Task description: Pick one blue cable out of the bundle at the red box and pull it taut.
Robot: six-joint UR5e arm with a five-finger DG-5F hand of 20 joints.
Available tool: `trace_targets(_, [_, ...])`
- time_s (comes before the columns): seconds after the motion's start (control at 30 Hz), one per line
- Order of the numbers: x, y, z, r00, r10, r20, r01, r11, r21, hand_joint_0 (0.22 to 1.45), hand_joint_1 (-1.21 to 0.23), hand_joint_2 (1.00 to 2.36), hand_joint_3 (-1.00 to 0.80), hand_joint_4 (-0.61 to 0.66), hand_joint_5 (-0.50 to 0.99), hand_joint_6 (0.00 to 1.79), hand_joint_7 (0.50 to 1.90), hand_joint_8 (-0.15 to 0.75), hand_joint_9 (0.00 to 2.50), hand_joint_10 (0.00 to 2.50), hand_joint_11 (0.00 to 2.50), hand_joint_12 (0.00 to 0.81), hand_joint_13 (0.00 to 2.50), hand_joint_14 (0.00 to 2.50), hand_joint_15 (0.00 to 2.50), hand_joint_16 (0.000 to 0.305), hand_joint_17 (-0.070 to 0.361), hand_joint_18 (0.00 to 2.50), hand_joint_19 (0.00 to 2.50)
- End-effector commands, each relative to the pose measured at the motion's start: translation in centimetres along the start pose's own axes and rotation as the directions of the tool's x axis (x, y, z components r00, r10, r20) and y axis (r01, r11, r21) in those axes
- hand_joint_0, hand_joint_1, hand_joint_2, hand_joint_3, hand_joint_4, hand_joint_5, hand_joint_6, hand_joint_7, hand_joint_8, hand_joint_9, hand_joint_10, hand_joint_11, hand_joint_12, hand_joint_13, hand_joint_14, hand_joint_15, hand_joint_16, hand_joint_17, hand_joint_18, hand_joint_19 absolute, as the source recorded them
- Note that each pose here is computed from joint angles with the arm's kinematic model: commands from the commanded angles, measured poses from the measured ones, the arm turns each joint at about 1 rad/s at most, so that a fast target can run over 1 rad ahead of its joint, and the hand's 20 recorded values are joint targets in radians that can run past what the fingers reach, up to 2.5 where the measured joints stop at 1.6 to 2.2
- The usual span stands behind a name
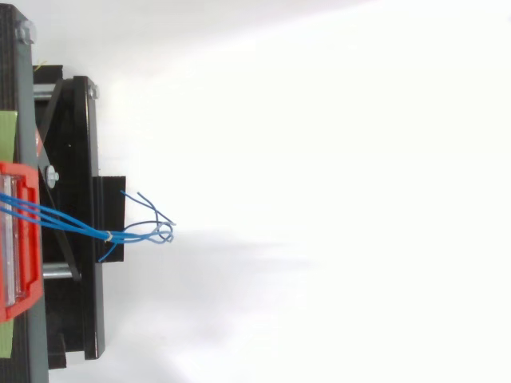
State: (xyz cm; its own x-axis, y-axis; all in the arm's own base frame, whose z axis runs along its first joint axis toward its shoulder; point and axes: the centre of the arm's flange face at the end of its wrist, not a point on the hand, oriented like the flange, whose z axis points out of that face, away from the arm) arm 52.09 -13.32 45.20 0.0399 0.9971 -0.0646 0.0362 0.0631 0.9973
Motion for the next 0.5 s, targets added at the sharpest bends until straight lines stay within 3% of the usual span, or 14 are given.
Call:
trace_targets(0.0, [-0.05,-0.01,-0.01,1.0000,0.000,0.001,0.000,1.0000,0.000,0.41,-0.54,1.00,-0.50,0.17,-0.28,0.50,0.67,0.253,0.00,0.00,0.00,0.370,0.00,0.00,0.12,0.067,0.151,0.00,0.11])
trace_targets(0.47, [0.04,-0.08,-0.01,1.0000,0.000,-0.001,0.000,1.0000,0.002,0.41,-0.54,1.00,-0.50,0.18,-0.28,0.50,0.67,0.267,0.02,0.00,0.00,0.371,0.00,0.00,0.12,0.067,0.151,0.00,0.09])
